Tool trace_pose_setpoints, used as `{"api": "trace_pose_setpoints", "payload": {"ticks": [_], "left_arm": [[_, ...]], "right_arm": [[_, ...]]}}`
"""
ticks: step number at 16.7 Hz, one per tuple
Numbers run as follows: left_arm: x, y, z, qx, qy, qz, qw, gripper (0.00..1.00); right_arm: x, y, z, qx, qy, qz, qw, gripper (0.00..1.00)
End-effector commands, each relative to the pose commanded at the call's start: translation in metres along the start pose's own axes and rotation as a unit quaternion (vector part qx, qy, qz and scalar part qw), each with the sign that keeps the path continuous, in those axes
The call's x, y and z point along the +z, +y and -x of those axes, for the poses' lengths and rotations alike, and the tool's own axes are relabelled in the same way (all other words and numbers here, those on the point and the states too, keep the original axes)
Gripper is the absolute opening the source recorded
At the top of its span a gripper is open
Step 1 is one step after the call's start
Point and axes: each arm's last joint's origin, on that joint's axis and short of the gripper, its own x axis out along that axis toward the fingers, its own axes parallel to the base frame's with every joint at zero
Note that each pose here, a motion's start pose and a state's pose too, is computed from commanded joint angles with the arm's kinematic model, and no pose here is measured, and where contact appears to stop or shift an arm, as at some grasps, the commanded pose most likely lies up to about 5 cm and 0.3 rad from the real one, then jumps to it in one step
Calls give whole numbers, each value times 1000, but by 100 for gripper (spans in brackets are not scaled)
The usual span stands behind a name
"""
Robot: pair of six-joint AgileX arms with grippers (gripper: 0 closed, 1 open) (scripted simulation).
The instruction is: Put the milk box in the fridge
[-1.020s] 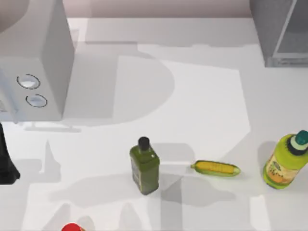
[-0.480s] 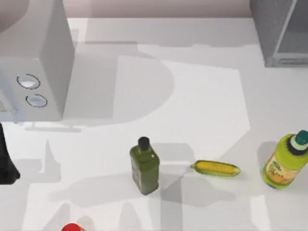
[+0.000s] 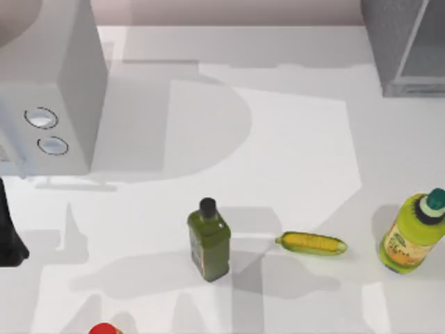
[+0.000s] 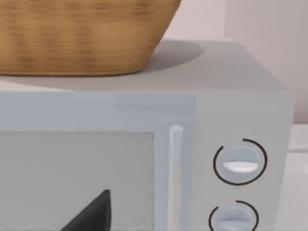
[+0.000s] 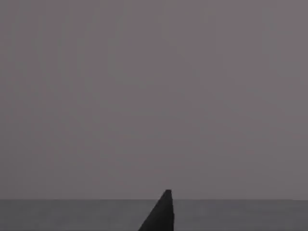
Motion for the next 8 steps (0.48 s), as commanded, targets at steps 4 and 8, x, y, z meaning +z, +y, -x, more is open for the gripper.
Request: {"api": "trace_pose_setpoints", "payload": {"ticks": [4,8], "left_arm": [[0,0,0,0,0,0,1000,100],[0,0,0,0,0,0,1000,100]], "right_arm": [[0,0,0,0,0,0,1000,100],[0,0,0,0,0,0,1000,100]]}}
